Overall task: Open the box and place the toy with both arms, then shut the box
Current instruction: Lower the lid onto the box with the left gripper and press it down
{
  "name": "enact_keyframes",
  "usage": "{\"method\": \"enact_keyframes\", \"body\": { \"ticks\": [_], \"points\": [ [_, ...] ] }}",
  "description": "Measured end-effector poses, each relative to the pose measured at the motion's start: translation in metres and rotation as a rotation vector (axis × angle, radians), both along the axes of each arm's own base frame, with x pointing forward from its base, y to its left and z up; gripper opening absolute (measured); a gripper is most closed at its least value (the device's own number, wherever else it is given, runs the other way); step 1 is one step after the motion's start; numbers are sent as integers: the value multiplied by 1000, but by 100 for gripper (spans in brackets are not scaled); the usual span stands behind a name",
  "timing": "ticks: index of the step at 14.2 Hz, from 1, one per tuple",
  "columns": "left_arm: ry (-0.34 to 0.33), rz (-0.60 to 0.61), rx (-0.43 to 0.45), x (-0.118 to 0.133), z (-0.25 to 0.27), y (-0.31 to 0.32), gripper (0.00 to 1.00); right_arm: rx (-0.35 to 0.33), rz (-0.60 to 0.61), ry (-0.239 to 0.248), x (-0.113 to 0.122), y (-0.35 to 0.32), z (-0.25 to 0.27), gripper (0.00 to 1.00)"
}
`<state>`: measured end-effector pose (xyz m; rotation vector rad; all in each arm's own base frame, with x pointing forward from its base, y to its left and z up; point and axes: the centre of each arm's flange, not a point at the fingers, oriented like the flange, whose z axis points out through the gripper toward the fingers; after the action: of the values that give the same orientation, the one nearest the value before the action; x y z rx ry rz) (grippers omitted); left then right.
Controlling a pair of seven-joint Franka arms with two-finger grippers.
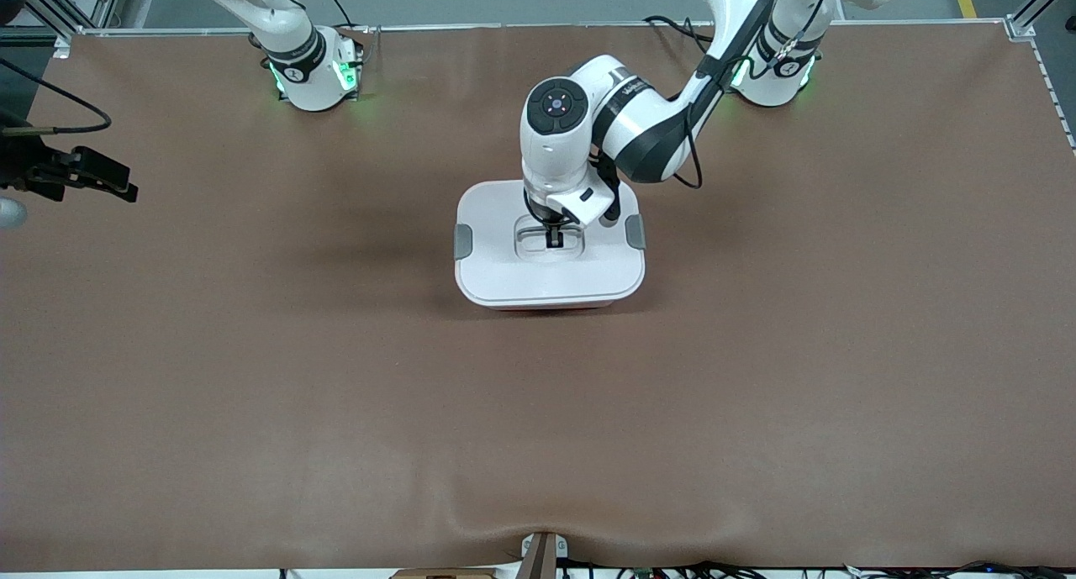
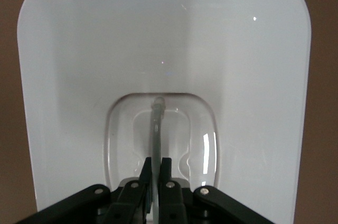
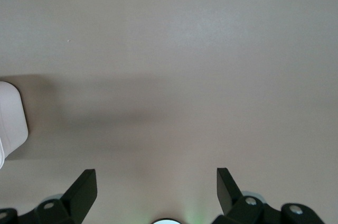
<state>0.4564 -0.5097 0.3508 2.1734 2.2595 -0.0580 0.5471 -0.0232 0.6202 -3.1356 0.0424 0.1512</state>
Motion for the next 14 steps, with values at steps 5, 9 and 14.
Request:
{"method": "enact_keyframes", "body": {
  "ticks": [5, 9, 14],
  "points": [
    [-4, -6, -4, -5, -1, -4, 7, 41, -7, -26, 2, 1, 3, 100],
    [-4, 3, -5, -6, -3, -5, 7, 47, -6, -28, 2, 3, 3, 100],
    [-10, 5, -10, -7, -10, -3, 7, 49, -6, -21, 2, 3, -1, 100]
  ]
}}
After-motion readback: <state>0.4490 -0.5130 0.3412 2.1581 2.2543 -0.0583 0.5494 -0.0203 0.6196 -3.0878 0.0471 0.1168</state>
